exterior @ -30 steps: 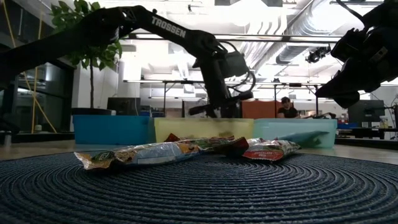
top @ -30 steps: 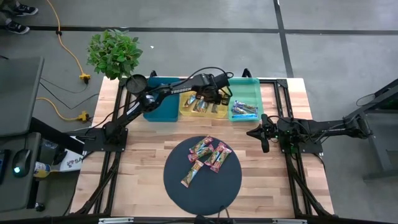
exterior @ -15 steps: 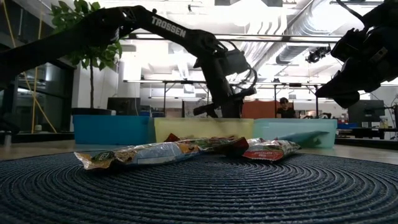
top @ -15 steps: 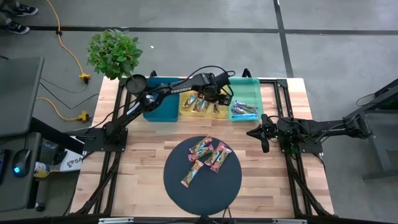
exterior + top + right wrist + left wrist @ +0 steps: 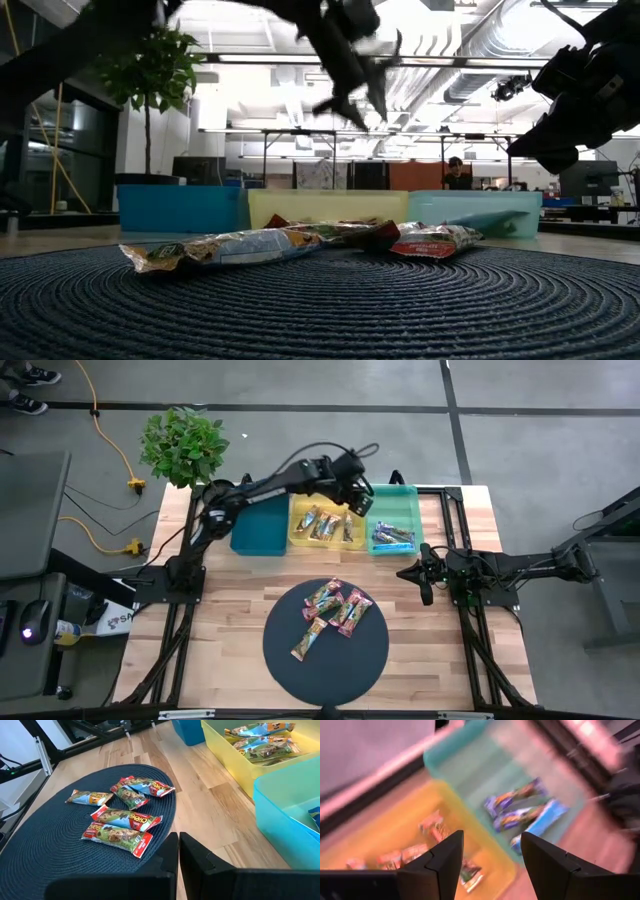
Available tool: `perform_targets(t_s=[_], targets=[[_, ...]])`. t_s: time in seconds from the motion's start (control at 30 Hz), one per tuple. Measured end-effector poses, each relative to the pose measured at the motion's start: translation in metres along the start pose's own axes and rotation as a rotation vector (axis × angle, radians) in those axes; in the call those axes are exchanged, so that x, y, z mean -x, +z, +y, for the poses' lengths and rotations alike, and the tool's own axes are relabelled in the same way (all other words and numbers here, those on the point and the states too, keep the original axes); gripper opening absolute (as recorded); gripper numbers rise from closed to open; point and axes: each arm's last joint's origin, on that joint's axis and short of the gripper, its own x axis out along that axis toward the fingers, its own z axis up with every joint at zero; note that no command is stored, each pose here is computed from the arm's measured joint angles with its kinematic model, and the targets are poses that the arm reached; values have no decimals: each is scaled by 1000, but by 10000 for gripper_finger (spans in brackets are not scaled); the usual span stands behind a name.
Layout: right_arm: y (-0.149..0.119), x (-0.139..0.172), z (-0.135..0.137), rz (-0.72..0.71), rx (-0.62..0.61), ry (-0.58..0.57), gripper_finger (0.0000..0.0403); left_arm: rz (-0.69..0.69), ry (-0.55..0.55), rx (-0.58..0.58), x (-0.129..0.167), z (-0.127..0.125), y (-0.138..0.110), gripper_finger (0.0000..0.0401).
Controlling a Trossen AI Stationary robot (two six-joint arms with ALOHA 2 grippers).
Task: Pick and place Granola Bars by type
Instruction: Put the yellow granola bar into the yellow bin
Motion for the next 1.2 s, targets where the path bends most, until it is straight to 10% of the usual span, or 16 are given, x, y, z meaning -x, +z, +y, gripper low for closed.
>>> perform_targets(t_s=[0.57,1.2], targets=[[0,0,0,0,0,0,0,-301,-114,-250,167,-25,7,195],[0,0,0,0,0,0,0,-454,-247,-501,258,-68,-36,195]])
